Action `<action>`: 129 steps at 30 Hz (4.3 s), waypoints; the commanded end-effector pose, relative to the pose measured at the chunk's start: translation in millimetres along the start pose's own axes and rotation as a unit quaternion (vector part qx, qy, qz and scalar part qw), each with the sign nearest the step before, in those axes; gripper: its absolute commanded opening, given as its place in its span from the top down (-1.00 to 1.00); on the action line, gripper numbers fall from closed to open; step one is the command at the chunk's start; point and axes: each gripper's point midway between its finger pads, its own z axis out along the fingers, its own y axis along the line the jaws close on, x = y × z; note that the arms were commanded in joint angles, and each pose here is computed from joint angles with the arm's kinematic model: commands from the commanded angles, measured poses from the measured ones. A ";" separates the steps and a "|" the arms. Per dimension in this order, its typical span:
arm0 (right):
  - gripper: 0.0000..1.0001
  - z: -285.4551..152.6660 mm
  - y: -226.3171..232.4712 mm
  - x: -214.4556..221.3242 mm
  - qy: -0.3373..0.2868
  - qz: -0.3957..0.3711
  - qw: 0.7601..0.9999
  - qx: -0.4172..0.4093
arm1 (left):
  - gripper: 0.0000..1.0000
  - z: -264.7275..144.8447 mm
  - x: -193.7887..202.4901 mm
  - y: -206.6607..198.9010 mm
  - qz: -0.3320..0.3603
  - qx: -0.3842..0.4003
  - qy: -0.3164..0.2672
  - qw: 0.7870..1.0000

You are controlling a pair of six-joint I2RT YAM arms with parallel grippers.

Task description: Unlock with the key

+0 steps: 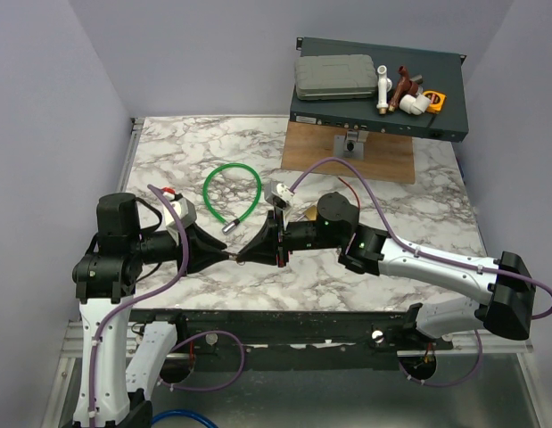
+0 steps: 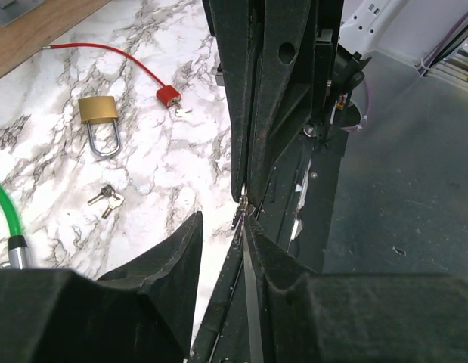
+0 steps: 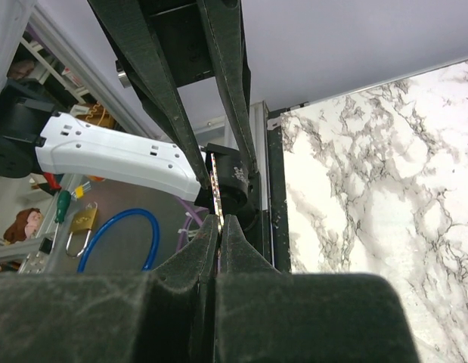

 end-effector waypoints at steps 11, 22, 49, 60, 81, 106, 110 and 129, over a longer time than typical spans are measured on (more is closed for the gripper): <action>0.99 4.7 6.2 -11.6 -0.003 -0.021 1.000 -0.001 | 0.47 3.3 0.4 -2.5 -0.027 0.022 -0.005 0.999; 0.99 10.3 12.1 -12.6 0.001 -0.027 1.000 -0.008 | 0.87 6.3 3.6 1.0 -0.037 0.025 -0.011 0.999; 0.09 -14.6 14.8 -35.8 -0.038 -0.033 0.999 0.014 | 1.00 -3.3 4.5 -27.5 0.039 0.063 0.003 0.997; 0.20 0.7 28.1 -24.5 -0.056 0.010 0.996 -0.064 | 1.00 -2.8 -5.1 -31.6 0.036 0.073 -0.016 0.997; 0.98 6.5 26.4 -10.3 -0.061 0.039 0.994 -0.084 | 1.00 -0.2 -15.3 -32.4 0.017 0.090 -0.041 0.995; 0.99 -5.7 27.8 -3.0 -0.044 0.050 0.995 -0.072 | 0.33 1.9 -13.9 -28.0 0.000 0.091 -0.041 0.995; 0.99 -4.8 26.4 -2.1 -0.034 0.051 0.996 -0.067 | 0.16 2.5 -14.4 -24.0 -0.005 0.085 -0.038 0.996; 0.99 -1.7 11.2 -15.6 0.000 -0.011 1.000 -0.016 | 0.25 1.1 -6.6 -31.7 -0.038 0.112 -0.021 0.993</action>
